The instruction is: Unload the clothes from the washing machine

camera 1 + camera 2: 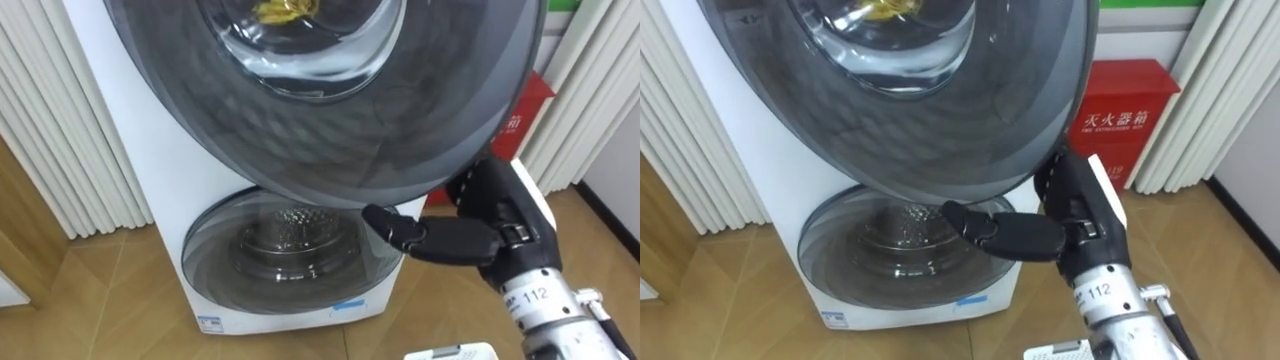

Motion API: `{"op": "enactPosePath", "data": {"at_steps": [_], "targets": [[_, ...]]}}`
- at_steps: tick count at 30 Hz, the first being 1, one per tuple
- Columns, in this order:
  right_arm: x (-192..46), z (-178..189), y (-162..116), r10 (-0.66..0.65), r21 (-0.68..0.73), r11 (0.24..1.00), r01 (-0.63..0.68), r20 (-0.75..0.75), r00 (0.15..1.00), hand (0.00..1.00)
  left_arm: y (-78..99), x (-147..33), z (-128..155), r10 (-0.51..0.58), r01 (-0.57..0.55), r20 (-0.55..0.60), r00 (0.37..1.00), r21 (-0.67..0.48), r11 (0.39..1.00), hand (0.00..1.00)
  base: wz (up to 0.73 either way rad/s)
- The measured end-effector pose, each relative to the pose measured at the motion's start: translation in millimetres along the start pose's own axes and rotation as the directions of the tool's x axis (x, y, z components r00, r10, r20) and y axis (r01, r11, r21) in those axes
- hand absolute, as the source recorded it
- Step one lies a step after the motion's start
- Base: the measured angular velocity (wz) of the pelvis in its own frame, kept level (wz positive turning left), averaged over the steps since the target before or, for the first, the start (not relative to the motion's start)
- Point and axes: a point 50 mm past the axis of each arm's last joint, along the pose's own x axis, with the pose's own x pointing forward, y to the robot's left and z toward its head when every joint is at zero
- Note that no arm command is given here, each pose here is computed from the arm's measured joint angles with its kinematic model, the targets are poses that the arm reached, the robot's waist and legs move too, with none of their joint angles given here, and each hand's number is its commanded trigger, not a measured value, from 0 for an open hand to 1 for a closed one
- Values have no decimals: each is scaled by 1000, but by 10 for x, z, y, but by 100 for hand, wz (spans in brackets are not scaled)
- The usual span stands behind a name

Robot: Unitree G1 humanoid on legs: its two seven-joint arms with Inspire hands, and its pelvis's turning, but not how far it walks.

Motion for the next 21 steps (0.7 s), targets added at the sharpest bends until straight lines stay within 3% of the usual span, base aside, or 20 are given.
{"op": "enactPosePath", "data": {"at_steps": [8,21], "targets": [[189,332,169,70,6,997,-72,160,985,0,60,29,131,9,-10,33,999,19,1000,0,-2],[129,338,527,322,-1,945,-326,161,933,0,179,52,181,5,-7,42,999,43,999,0,3]]}}
